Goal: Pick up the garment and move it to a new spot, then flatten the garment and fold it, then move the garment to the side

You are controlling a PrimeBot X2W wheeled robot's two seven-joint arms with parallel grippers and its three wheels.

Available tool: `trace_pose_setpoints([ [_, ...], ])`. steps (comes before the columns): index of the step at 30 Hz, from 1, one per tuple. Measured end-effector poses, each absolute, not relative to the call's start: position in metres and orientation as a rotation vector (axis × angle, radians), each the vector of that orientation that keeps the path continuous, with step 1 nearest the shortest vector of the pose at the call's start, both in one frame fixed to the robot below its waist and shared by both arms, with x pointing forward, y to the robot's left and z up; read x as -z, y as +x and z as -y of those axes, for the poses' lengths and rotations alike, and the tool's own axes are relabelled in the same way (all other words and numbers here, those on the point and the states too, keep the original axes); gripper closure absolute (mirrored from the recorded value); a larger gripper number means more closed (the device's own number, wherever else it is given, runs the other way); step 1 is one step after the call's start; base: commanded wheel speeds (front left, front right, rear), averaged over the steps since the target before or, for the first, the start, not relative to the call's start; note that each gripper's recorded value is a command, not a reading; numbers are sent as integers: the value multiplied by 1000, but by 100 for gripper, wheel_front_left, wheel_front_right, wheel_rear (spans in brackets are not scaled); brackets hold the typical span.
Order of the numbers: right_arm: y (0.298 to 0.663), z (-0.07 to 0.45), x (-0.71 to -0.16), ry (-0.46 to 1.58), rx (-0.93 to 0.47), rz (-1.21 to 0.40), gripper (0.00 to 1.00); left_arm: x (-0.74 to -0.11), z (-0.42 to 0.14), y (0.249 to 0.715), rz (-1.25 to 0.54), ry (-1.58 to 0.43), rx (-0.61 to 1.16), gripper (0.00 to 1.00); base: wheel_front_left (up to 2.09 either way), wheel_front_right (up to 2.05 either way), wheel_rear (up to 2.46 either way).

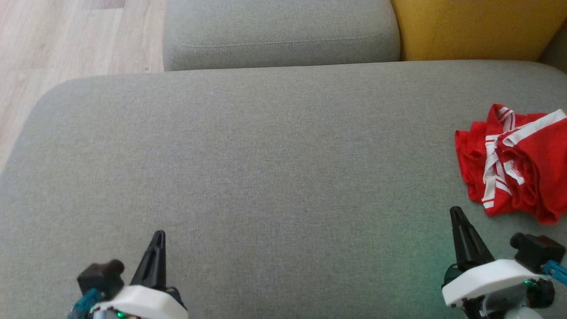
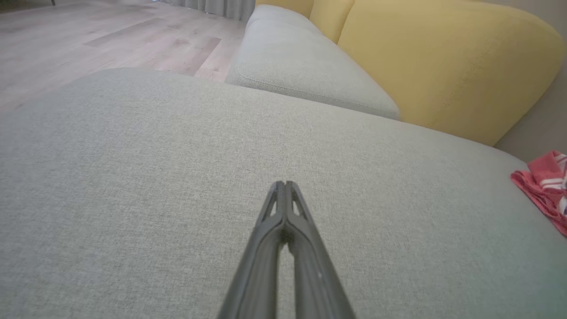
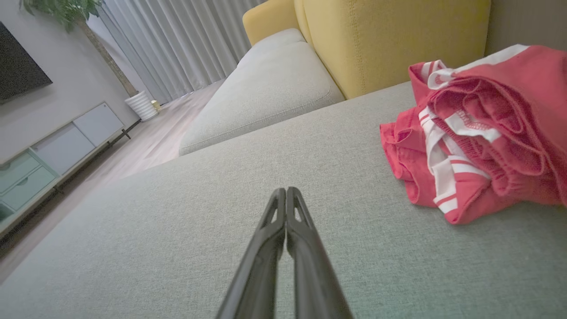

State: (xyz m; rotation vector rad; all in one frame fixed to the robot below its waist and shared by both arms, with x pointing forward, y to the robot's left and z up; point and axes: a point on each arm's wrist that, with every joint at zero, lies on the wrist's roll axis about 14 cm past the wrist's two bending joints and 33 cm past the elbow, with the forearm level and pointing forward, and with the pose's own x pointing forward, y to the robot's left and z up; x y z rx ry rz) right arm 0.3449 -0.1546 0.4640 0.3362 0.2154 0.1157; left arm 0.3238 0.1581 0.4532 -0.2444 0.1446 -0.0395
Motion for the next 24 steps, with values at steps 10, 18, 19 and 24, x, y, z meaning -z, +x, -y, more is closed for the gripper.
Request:
trace_pose_setpoints([
  [10,349,157,-467,457,-99,-202,100,-451,-162,327,-167,-364,12,100,0,0,0],
  [18,350,160,-467,554,-82,-199,100,-453,-167,333,-169,-464,-7,100,0,0,0],
  [19,351,160,-468,566,-80,-196,100,-452,-167,333,-171,-476,-11,100,0,0,0],
  [24,352,161,-468,624,-72,-193,100,-449,-168,333,-186,-536,-24,100,0,0,0],
])
